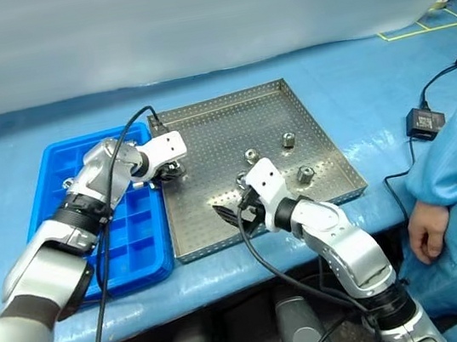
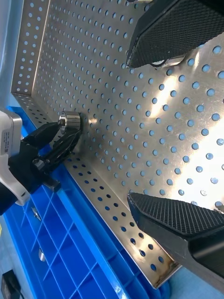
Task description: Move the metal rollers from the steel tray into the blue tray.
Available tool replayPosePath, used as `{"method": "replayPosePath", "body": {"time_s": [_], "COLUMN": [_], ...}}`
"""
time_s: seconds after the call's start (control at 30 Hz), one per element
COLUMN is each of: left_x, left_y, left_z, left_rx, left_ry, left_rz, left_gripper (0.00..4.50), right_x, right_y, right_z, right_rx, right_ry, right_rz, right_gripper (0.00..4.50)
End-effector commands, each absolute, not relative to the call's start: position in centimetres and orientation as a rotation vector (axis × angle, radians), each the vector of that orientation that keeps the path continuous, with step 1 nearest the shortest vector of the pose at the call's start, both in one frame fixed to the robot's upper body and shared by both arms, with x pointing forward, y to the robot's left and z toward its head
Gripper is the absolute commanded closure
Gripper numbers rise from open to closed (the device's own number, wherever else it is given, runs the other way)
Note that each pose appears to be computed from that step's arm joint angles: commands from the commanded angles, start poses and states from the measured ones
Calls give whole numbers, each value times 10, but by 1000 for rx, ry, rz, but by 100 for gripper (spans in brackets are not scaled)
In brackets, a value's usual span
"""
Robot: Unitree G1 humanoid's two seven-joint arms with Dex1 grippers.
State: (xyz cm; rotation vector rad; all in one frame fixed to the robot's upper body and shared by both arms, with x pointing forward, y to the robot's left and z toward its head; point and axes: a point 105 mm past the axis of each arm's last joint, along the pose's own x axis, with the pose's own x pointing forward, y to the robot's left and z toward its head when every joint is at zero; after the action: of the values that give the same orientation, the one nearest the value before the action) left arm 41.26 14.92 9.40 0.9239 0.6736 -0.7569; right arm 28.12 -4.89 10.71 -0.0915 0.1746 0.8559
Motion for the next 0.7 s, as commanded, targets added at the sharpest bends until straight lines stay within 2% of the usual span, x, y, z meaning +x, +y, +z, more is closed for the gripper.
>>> {"method": "replayPosePath", "body": {"time_s": [0.03, 0.3, 0.43, 0.7], "left_x": [405, 404, 406, 409], "left_y": [143, 153, 154, 150], "left_z": [88, 94, 94, 98], "left_rx": [815, 763, 761, 763], "left_ry": [675, 653, 653, 628], "left_rz": [-803, -767, -749, -743], "left_gripper": [265, 265, 357, 363], "right_x": [283, 286, 288, 289], "right_y": [-49, -49, -47, -47], "right_z": [120, 121, 123, 123], "right_rx": [-96, -112, -116, -114], "right_ry": [119, 120, 114, 111], "right_rz": [854, 861, 864, 856], "right_gripper": [0, 0, 0, 0]}}
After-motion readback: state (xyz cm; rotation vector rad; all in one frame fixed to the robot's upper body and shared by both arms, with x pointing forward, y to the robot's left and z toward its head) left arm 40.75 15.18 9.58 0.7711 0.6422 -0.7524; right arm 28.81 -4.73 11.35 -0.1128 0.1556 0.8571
